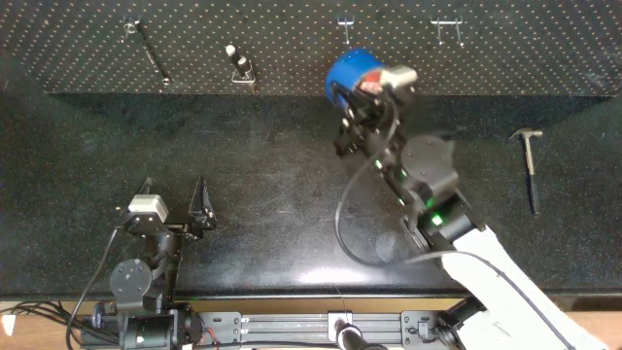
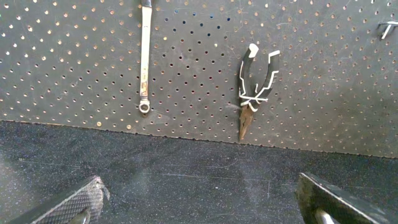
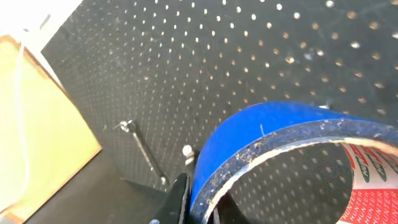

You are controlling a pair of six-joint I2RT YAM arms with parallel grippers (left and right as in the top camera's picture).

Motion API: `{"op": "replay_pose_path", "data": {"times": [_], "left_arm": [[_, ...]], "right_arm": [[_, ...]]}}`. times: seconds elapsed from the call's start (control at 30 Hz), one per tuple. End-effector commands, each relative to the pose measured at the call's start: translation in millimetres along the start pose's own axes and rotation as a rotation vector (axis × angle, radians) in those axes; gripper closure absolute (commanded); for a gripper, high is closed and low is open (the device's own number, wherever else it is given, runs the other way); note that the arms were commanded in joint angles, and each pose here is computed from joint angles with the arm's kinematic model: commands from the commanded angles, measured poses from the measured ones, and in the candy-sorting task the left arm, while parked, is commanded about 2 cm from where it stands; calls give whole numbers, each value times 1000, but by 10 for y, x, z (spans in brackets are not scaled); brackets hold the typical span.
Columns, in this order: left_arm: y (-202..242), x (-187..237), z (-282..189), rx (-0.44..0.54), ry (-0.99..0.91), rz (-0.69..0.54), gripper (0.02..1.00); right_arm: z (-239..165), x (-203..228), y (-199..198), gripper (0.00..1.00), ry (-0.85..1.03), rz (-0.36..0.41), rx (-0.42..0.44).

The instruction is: Place Tools Onto Pegboard

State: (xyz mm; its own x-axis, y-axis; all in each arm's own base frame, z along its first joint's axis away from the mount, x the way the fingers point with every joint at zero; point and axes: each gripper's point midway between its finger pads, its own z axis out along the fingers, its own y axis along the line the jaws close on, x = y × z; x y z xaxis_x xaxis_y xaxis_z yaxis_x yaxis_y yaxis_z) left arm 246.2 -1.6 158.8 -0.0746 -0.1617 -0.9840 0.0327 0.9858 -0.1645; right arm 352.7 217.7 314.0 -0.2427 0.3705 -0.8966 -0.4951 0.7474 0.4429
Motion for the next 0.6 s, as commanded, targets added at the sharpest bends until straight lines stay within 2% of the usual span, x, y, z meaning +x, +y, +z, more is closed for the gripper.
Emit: {"op": "replay_pose_path", "data": {"times": [0.03,0.1,0.23,0.33,0.4,0.6], "left_arm": [[-25,3,-4,16,-1,13,25],[-26,3,-4,16,-1,13,25],[-26,3,-4,16,-1,13,23],[-25,3,-4,16,-1,13,25],[-25,3,-4,16,-1,13,25],[-26,3,-4,16,-1,13,25]], "right_arm": [[304,-297,-234,925,-103,19,172],[551,-311,-273,928,-97,18,194],[788,-239,-410,925,-66,35,267],[773,-141,-530,925,-40,64,326],[783,-115,-537,925,-40,97,329],[917,-86,-620,925,-69,94,360]]}}
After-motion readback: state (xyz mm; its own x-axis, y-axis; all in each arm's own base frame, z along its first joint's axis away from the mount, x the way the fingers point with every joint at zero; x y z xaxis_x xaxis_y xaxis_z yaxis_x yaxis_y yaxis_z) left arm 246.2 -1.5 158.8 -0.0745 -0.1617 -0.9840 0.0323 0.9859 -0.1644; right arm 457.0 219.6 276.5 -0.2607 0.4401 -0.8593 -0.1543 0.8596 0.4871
